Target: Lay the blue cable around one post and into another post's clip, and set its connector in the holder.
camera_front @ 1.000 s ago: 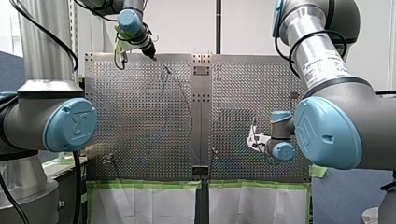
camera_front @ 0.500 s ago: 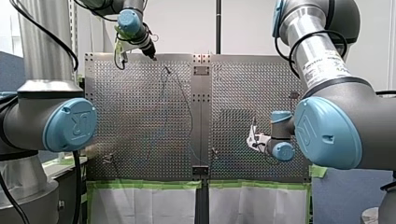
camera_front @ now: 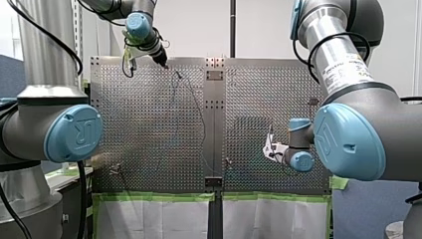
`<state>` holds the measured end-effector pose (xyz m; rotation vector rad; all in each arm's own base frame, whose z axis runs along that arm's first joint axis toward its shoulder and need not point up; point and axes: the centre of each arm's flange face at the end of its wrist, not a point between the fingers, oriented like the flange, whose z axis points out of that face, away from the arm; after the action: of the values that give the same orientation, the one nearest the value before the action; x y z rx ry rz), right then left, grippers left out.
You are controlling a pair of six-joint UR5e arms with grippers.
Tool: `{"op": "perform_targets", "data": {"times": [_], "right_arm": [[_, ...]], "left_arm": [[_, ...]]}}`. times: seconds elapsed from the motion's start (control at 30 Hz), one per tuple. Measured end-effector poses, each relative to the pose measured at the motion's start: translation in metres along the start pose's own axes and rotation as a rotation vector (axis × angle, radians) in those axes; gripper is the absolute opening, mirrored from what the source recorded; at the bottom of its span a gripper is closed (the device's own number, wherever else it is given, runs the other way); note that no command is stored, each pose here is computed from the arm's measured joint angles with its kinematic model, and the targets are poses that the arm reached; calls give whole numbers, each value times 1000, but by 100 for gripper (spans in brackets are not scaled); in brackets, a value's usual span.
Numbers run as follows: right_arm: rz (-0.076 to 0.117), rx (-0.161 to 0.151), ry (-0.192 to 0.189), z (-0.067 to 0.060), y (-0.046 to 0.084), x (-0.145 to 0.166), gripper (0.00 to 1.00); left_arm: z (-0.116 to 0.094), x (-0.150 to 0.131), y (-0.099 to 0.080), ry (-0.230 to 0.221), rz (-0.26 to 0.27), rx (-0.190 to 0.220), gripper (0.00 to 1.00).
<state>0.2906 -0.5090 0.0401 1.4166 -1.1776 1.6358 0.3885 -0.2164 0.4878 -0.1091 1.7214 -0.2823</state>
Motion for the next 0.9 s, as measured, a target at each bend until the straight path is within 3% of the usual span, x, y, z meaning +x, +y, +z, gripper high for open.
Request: {"op": "perform_targets", "data": {"times": [0.3, 0.5, 0.67, 0.9], "right_arm": [[-3, 0, -8, -1, -2, -1, 0], [-4, -2, -15, -2, -3, -2, 0], [-10, -4, -18, -2, -3, -2, 0], [-33, -5, -29, -3, -3, -2, 0]], "left_arm": [[-23, 27, -10, 17, 83, 88, 100], [-20, 67, -19, 57, 91, 131, 100], [-15, 109, -26, 105, 84, 129, 100], [-15, 175, -33, 178, 47, 104, 100]]}}
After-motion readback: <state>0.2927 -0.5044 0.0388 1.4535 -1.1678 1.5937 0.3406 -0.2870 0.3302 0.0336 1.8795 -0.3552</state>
